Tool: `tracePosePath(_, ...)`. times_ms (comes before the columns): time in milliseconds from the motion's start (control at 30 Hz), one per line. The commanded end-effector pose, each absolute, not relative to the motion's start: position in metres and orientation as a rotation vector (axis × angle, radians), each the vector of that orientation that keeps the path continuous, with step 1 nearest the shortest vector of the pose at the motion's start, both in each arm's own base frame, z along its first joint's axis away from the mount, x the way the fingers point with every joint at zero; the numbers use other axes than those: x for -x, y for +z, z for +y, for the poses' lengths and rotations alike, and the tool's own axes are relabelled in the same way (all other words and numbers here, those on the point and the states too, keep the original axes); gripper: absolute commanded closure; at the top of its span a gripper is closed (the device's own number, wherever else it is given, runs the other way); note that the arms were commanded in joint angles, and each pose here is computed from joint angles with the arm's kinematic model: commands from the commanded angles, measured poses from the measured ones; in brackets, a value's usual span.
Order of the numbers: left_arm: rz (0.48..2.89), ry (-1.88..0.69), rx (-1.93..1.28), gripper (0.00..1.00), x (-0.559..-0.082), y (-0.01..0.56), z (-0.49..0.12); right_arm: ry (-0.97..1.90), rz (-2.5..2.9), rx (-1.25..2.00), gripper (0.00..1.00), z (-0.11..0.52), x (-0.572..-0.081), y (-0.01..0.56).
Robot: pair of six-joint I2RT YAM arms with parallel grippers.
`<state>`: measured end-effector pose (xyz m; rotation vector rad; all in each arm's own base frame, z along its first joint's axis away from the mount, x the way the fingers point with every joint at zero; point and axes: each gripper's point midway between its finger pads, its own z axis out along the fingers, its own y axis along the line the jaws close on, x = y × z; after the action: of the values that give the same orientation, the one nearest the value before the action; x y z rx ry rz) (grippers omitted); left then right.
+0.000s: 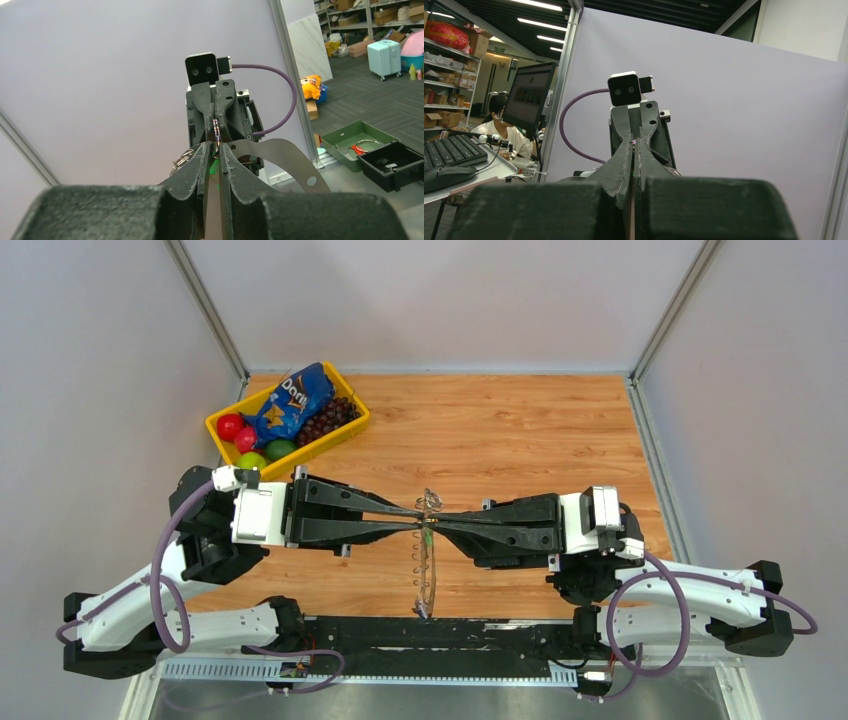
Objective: Put the keys on the keyring
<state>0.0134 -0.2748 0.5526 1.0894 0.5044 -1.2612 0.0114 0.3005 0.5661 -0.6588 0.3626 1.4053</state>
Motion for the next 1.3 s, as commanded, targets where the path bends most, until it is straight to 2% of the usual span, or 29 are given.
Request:
tracePosePath(0,0.439,-1.256,-1.072,0.84,-0.006,0.571,-0.263,1.411,0.301,0.596,1.00,0.283,-0.009,0.590)
tracePosePath(100,0.438,-1.259,-1.075,0.94,-0.006,0.571,-0.264,1.418,0.294,0.590,1.00,0.283,-0.008,0.589)
tracePosePath(233,0.439,-1.252,-1.076,1.00,-0.007,0.569,-0.266,1.416,0.242,0.536,1.00,0.273,-0.008,0.591)
tracePosePath(1267,0.460,-1.218,-1.094,1.00,-0.017,0.554,-0.280,1.428,0.122,0.427,1.00,0.256,-0.005,0.614)
